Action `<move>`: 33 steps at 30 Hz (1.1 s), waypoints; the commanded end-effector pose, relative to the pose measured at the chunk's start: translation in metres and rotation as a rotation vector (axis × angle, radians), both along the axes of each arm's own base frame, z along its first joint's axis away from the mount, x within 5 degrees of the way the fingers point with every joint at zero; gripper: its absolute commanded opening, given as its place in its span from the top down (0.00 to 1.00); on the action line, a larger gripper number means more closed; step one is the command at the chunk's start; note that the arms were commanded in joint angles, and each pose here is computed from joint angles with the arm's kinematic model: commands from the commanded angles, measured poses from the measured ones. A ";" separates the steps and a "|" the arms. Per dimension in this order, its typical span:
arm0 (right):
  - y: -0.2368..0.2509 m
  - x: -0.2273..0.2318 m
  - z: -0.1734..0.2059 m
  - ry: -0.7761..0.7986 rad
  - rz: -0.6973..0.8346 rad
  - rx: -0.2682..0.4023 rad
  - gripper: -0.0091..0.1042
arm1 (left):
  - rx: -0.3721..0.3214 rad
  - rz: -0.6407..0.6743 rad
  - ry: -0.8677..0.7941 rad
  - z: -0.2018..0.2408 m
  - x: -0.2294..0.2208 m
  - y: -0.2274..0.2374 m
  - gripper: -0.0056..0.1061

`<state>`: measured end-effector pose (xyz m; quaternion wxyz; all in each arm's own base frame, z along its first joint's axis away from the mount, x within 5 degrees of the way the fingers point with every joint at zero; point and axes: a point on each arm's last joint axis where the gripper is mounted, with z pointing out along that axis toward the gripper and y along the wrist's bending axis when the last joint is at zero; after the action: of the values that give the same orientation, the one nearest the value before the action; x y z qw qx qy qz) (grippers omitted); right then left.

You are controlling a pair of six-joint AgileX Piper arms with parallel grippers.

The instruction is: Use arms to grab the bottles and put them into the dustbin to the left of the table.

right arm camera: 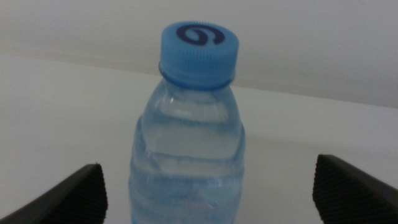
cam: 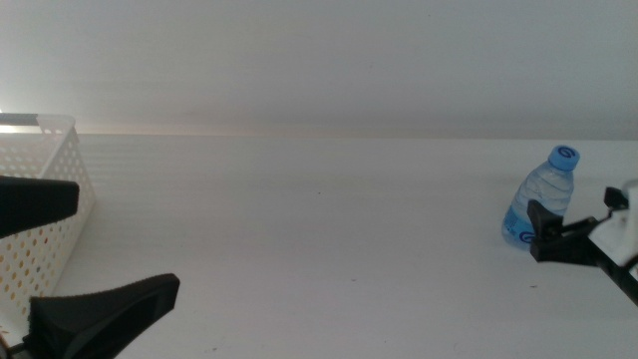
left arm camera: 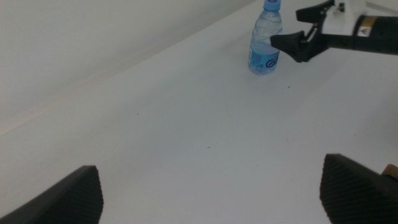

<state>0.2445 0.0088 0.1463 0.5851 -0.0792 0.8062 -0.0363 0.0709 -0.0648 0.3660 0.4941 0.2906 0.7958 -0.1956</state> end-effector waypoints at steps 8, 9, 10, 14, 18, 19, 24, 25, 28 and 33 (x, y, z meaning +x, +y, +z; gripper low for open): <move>0.009 0.048 -0.012 -0.017 0.097 0.003 0.14 | -0.015 -0.010 -0.009 0.000 -0.001 -0.001 0.11; 0.010 0.051 -0.015 -0.013 0.112 0.006 0.14 | -0.015 -0.010 -0.009 0.000 -0.001 -0.001 0.11; 0.011 0.055 -0.018 -0.007 0.121 0.008 0.14 | -0.015 -0.010 -0.009 0.000 -0.001 -0.001 0.11; 0.011 0.062 -0.030 0.024 0.107 0.025 0.14 | -0.015 -0.010 -0.009 0.000 -0.001 -0.001 0.11; 0.011 0.068 -0.040 0.045 0.109 0.026 0.14 | -0.015 -0.010 -0.009 0.000 -0.001 -0.001 0.11; 0.012 0.071 -0.042 0.046 0.113 0.025 0.14 | -0.015 -0.010 -0.009 0.000 -0.001 -0.001 0.11; 0.012 0.079 -0.051 0.059 0.115 0.025 0.15 | -0.015 -0.010 -0.009 0.000 -0.001 -0.001 0.11; 0.012 0.081 -0.052 0.056 0.115 0.025 0.15 | -0.015 -0.010 -0.009 0.000 -0.001 -0.001 0.11; 0.012 0.083 -0.051 0.050 0.118 0.021 0.29 | -0.015 -0.010 -0.009 0.000 -0.001 -0.001 0.11; 0.025 0.085 -0.032 -0.040 0.233 0.056 0.91 | -0.015 -0.010 -0.009 0.000 -0.001 -0.001 0.11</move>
<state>0.3262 0.0250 0.0981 0.5678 -0.1318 0.8120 0.0284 0.0709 -0.0648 0.3660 0.4941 0.2906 0.7958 -0.1956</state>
